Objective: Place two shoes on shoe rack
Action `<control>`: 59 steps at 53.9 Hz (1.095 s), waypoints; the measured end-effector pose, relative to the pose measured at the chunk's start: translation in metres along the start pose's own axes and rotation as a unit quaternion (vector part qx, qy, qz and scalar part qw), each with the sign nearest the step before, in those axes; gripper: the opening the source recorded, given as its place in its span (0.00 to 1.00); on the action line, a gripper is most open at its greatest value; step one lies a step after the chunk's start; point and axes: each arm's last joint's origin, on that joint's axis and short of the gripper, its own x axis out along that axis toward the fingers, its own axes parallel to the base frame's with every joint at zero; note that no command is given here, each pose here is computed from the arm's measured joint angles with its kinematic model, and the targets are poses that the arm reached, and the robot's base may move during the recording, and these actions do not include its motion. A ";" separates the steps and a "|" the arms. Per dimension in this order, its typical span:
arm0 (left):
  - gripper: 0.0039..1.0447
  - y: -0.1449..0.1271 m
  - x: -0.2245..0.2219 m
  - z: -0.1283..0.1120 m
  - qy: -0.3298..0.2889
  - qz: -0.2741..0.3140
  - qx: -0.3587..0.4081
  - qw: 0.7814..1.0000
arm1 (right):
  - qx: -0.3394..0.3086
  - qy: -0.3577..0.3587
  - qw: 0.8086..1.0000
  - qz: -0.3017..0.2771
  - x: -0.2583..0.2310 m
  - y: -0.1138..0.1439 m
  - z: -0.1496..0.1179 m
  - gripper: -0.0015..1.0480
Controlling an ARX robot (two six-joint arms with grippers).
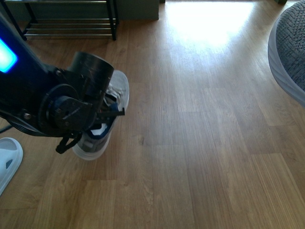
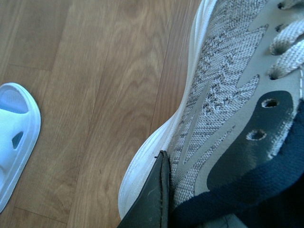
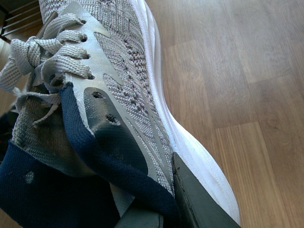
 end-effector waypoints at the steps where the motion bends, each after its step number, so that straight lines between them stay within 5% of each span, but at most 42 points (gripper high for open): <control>1: 0.01 0.001 -0.007 0.004 -0.008 -0.004 -0.008 1.000 | 0.000 0.000 1.000 0.000 0.000 0.000 0.000 0.01; 18: 0.01 0.040 -0.112 0.026 -0.097 -0.038 -0.097 0.990 | 0.000 0.000 1.000 0.000 0.000 0.000 0.000 0.01; 39: 0.01 0.103 -0.254 -0.006 -0.207 -0.021 -0.124 0.970 | 0.000 0.000 1.000 0.000 0.000 0.000 0.000 0.01; 59: 0.01 0.108 -0.268 -0.004 -0.227 -0.037 -0.135 0.964 | 0.000 0.000 1.000 0.000 0.000 0.000 0.000 0.01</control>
